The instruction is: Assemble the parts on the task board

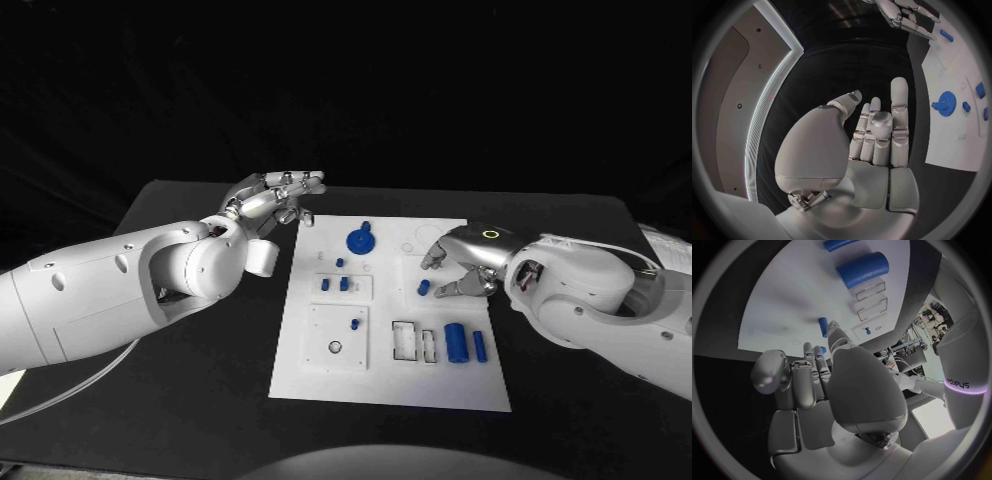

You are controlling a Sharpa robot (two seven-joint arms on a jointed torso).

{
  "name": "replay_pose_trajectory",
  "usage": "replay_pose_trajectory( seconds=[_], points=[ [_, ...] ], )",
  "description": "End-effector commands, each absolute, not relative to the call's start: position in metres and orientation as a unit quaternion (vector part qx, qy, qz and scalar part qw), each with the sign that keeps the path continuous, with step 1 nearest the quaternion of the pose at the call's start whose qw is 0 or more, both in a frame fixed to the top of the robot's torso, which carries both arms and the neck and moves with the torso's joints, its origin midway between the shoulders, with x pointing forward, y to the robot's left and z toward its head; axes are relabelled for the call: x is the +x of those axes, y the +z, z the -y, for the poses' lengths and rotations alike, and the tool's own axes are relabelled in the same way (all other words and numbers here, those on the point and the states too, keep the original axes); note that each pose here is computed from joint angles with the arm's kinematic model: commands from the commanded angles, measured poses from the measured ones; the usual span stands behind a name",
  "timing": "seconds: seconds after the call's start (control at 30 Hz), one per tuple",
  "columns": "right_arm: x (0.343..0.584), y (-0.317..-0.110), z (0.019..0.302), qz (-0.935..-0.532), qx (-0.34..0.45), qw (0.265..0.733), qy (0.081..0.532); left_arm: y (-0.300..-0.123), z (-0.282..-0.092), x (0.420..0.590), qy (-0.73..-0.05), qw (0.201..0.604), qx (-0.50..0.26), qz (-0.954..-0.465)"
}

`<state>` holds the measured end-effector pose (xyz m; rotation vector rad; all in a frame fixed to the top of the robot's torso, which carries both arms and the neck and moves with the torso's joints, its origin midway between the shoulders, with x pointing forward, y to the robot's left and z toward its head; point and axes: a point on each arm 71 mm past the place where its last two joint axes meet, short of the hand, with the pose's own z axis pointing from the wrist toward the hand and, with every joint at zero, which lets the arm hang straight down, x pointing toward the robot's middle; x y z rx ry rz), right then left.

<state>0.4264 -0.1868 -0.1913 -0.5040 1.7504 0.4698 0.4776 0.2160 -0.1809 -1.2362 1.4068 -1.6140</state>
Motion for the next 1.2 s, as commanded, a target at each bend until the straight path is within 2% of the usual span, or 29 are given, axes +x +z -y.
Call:
replay_pose_trajectory(
  seconds=[0.03,0.77,1.2],
  points=[
    [0.426,-0.196,0.183,-0.756,-0.234,0.578,0.2,-0.18,-0.213,0.477,-0.624,0.322,-0.465,-0.539],
    [0.424,-0.211,0.172,-0.766,-0.242,0.555,0.218,-0.18,-0.213,0.477,-0.624,0.324,-0.465,-0.538],
    [0.428,-0.209,0.17,-0.752,-0.24,0.575,0.217,-0.18,-0.213,0.477,-0.623,0.324,-0.465,-0.538]
  ],
)
